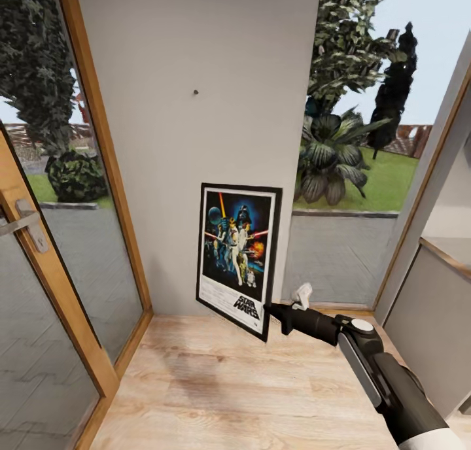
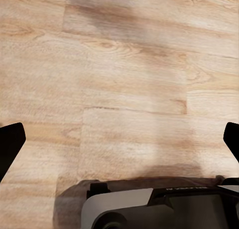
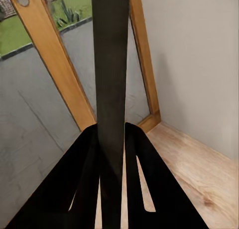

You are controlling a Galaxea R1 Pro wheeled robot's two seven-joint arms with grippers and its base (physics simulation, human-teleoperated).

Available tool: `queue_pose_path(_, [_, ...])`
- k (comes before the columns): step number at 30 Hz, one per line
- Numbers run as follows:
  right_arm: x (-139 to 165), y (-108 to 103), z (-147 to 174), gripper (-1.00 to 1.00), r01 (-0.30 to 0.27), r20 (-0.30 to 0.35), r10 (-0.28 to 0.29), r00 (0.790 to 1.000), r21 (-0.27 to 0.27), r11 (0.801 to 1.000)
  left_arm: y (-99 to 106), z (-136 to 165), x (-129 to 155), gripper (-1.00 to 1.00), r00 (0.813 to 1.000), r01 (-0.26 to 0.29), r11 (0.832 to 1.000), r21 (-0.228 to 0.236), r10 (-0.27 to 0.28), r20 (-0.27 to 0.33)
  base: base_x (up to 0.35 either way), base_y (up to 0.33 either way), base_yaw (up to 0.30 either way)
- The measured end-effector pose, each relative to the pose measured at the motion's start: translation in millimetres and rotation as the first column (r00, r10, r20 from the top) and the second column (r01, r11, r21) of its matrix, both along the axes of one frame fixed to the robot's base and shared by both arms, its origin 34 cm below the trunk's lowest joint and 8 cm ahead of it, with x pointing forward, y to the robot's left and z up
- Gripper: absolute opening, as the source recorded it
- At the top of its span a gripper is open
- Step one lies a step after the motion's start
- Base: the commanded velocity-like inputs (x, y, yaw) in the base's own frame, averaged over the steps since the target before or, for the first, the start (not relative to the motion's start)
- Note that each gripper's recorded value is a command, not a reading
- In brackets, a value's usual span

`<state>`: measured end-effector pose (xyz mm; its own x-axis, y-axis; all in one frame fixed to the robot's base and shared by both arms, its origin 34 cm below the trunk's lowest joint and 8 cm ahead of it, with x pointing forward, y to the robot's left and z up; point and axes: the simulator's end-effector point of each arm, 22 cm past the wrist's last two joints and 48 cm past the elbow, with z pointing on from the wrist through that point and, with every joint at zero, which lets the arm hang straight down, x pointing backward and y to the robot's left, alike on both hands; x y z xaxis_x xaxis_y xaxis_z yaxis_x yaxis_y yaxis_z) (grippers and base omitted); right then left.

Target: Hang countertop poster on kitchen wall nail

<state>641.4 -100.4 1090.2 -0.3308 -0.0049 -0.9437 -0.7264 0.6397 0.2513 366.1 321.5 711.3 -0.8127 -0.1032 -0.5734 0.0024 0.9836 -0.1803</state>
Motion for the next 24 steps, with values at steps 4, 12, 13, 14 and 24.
queue_pose_path(4, [9,1,15,-1.0,-0.006,0.006,0.006,1.0,-0.002,1.0,0,0,0,1.0,1.0,0.0,1.0,0.0,0.0,0.0,0.0,0.0,0.0])
queue_pose_path(12, [40,19,87,-1.0,-0.043,0.035,0.043,0.998,0.013,0.999,0,0,0,1.0,1.0,0.001,1.0,-0.001,-0.001,-0.001,0.0,0.0,0.0])
queue_pose_path(13, [42,20,92,-1.0,-0.044,0.037,0.044,0.998,0.011,0.999,0,0,0,1.0,1.0,0.001,1.0,-0.001,-0.001,-0.001,0.0,0.0,0.0])
queue_pose_path(14, [45,23,104,-1.0,-0.05,0.042,0.05,0.998,0.016,0.999,0,0,0,1.0,1.0,0.001,1.0,-0.001,-0.001,-0.001,0.0,0.0,0.0])
queue_pose_path(24, [60,46,194,-1.0,-0.117,0.099,0.113,0.989,0.027,0.993,-1,-1,-1,1.0,1.0,0.004,1.0,-0.001,-0.004,-0.002,0.0,0.0,0.0])
